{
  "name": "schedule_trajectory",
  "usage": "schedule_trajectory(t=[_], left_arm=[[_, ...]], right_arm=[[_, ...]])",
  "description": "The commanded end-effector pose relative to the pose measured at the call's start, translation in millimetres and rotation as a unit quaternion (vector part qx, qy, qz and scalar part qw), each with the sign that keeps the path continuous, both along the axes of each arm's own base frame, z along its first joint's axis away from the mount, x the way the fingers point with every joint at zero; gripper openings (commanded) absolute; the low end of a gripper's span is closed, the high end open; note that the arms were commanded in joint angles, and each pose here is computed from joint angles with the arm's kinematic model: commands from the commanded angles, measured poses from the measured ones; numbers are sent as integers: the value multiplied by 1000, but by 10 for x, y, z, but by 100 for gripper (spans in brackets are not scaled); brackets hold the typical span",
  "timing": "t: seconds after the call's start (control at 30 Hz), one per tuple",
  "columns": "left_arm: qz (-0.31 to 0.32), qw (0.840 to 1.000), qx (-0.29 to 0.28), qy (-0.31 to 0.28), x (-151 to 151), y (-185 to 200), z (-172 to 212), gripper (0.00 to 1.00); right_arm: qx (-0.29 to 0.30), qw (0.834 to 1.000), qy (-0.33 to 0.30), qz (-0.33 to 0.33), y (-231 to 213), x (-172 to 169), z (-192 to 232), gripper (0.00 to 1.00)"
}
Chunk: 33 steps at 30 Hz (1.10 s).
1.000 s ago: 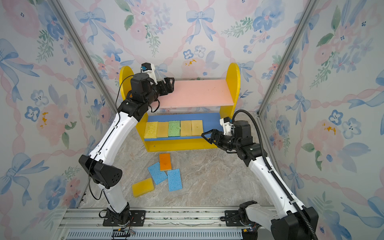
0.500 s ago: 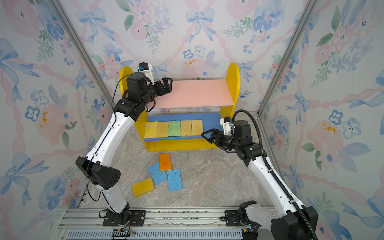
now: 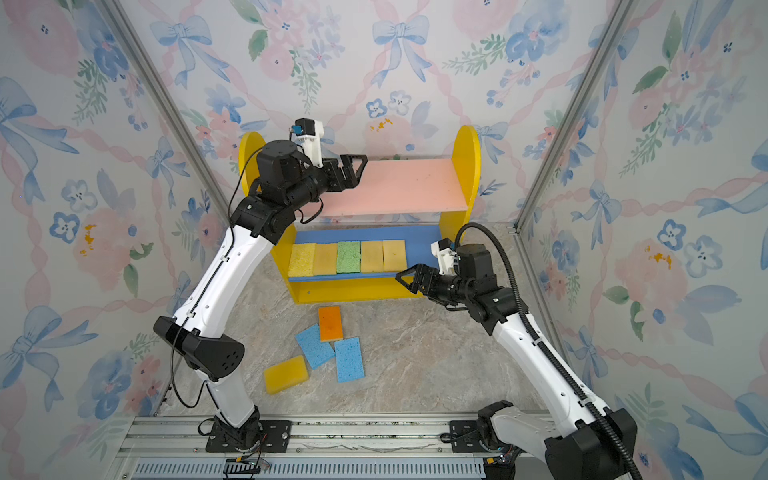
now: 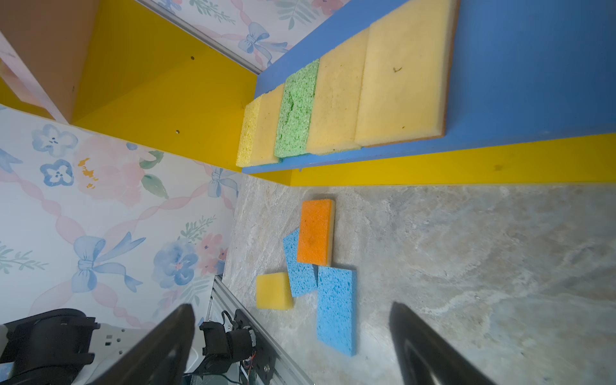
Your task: Place and organize the cleaning sponges onto the shelf
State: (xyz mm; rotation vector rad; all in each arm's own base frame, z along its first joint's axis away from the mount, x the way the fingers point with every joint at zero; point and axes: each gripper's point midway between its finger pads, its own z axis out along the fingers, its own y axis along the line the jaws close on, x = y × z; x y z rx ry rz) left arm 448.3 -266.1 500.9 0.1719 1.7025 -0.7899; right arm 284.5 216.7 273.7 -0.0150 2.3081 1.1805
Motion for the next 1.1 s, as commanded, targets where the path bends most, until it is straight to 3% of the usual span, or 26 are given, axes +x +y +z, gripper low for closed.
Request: schedule_trajectory(t=[0.0,0.13,0.3,0.4,0.53,0.67,1.07], left_arm=[[-38,999,2,-7,-540,-14,97,98],[-56,998,24,32,-1093,98,-361,98],[-31,995,29,85,-1737,628,-1123,98],[-10,990,36,136,-1959,890,-1694,98],[58,980,29,191,-2062,1263,-2313,98],[109,965,0,238,-2031,1540,-2702,98],[129,953,-3,275,-1941,1779,-2987,98]], right_arm=[[-53,998,20,31,149,-162,-273,93],[-107,991,50,69,427,-379,-689,90],[-159,978,88,98,739,-653,-1287,88],[-223,964,91,117,863,-818,-1587,95],[-288,943,92,141,1043,-986,-1909,99],[-335,923,85,169,1270,-1109,-2085,99],[-427,882,69,185,1489,-1210,-2305,97]])
